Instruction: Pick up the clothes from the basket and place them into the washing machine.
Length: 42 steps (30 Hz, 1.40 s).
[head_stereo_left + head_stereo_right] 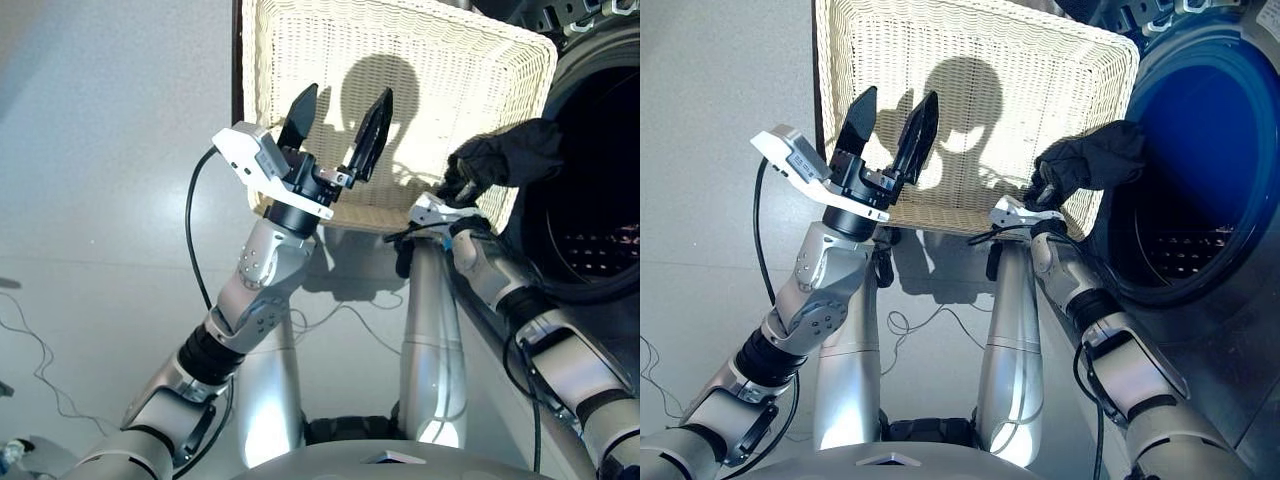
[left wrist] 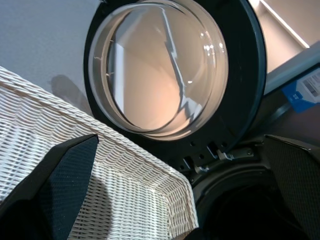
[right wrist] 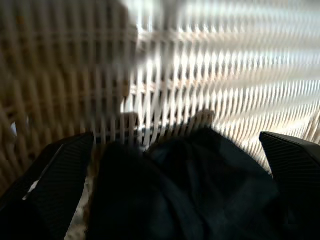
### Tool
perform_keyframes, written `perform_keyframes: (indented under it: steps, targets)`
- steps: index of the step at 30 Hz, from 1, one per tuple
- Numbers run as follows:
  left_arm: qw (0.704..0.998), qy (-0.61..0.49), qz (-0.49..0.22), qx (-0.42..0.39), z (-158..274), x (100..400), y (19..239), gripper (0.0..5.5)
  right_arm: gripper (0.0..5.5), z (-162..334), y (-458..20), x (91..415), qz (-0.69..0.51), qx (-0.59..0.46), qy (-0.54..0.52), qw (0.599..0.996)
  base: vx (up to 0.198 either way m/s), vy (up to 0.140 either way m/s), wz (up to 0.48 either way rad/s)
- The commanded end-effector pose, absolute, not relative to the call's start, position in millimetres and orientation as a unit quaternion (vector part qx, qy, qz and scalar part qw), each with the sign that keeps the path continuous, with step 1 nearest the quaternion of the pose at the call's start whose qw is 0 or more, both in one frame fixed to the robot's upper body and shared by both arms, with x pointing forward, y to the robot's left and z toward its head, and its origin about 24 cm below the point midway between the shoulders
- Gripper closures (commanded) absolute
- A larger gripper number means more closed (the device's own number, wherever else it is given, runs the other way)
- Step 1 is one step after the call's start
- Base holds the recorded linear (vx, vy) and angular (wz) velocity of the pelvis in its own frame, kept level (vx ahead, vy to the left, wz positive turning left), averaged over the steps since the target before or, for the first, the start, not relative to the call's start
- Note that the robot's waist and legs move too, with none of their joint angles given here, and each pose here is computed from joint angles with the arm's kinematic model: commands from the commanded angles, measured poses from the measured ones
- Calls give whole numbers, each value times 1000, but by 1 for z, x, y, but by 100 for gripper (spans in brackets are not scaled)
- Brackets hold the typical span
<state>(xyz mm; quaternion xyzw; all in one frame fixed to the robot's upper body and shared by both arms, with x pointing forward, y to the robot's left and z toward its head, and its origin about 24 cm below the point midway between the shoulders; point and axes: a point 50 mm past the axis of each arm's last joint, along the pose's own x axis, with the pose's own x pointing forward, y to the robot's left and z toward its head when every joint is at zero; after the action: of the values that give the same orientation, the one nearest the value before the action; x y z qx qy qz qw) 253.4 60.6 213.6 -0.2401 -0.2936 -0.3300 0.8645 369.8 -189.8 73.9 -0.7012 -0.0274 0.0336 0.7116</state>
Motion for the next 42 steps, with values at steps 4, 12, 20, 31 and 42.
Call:
perform_keyframes:
  steps: [4,12,20,31,42]
  targets:
    - [829,-347,-368,-238,232,236,57,0,0,79,-212,377,34,-786,21,617,0,0,0]
    - [829,-337,-382,-229,228,237,53,0,0,82,-238,381,35,-808,85,582,0,0,0]
    - [818,-336,-408,-226,229,233,47,0,0,106,-291,379,-25,-823,163,544,0,0,0]
    - [816,-343,-417,-205,230,231,46,0,0,122,-325,369,-88,-744,183,637,0,0,0]
    - [851,-356,-333,-193,230,243,70,0,0,165,-225,348,-23,-596,-132,792,0,0,0]
